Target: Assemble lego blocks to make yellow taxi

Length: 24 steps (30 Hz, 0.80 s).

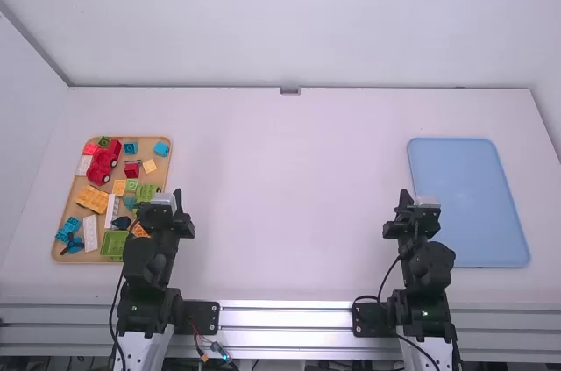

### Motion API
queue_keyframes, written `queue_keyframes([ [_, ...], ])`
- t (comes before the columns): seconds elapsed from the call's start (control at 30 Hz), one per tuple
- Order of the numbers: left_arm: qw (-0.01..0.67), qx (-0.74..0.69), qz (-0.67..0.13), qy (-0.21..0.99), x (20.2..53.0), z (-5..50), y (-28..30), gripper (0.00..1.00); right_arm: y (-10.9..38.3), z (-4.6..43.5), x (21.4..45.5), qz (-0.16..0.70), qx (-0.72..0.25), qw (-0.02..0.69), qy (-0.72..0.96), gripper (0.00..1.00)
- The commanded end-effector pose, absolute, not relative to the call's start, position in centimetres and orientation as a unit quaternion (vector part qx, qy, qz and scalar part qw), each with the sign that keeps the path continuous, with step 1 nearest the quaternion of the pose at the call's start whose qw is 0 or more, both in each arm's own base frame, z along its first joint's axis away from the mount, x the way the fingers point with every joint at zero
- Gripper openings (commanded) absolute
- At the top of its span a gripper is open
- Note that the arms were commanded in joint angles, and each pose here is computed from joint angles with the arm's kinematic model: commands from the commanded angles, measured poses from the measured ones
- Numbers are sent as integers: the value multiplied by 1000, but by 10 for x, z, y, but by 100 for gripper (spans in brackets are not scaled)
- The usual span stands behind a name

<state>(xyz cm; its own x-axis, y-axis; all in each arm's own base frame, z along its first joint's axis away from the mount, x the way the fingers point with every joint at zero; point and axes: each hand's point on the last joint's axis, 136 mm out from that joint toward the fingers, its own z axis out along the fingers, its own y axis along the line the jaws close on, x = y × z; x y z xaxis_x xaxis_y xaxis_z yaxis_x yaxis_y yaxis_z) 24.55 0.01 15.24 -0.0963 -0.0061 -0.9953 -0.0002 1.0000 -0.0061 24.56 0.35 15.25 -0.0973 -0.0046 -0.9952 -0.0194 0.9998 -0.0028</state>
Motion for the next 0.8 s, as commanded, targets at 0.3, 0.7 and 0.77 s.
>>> queue_keyframes([
  [0.3,671,-6,0,742,246,157,2,4,4,158,246,5,-12,669,743,4],
  [0.7,653,-32,19,757,252,183,14,18,11,183,254,8,-35,650,759,18],
  [0.77,646,-55,23,761,254,188,21,21,14,189,257,7,-45,645,763,22],
])
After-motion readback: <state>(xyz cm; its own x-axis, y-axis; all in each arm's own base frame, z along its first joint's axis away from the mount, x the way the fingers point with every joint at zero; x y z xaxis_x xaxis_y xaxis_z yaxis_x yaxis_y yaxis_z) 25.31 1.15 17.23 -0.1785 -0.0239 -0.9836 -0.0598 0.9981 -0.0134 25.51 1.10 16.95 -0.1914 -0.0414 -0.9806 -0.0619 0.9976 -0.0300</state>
